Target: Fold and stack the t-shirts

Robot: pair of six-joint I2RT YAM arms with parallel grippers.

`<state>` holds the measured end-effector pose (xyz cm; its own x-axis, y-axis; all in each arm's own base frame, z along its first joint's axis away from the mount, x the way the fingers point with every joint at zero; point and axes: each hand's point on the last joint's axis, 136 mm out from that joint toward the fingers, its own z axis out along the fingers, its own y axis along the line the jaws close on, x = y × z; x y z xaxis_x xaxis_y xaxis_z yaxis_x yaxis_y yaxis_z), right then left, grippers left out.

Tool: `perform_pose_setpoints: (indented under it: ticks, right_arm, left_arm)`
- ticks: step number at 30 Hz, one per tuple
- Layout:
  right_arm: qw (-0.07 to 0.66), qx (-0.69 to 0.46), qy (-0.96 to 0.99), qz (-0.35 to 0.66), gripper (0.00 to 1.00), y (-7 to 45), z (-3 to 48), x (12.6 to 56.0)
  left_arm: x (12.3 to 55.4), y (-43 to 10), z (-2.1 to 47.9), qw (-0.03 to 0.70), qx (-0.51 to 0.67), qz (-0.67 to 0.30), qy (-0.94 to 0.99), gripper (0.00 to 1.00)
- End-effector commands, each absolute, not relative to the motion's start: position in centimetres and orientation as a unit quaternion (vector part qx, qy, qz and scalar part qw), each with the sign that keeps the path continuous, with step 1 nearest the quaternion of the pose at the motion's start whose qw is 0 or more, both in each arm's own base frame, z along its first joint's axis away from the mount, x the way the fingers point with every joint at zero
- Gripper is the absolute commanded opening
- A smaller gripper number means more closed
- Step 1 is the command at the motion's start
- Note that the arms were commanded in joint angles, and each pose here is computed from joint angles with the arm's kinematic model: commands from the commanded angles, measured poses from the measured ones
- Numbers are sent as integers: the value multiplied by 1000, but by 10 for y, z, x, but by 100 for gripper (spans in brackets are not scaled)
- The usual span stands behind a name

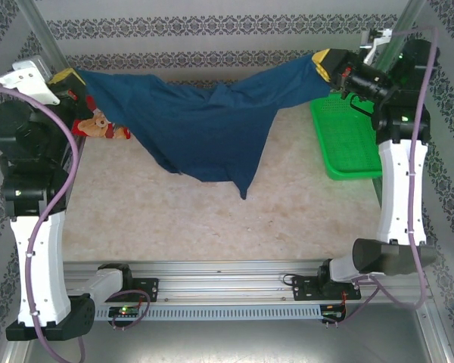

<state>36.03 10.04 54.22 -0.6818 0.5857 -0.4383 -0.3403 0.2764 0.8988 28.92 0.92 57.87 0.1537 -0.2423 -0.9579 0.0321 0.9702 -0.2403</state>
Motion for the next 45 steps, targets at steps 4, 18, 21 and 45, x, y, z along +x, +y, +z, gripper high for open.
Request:
perform_pose_setpoints:
  ticks: [4,18,21,45]
  right_arm:
    - [377,33,669,639,2,119,594,288]
    - [442,42,712,544,0,88,582,298]
    - [447,44,724,523,0,84,573,331]
    - [236,-85,896,366,63,281,293,489]
  left_arm:
    - [241,-3,647,816,-26,-83,572,1]
    - [274,-44,589,755,-8,-258,603,1]
    - [283,-47,556,727,-26,-281,626,1]
    - [308,35,273,513,-203,-29,833,0]
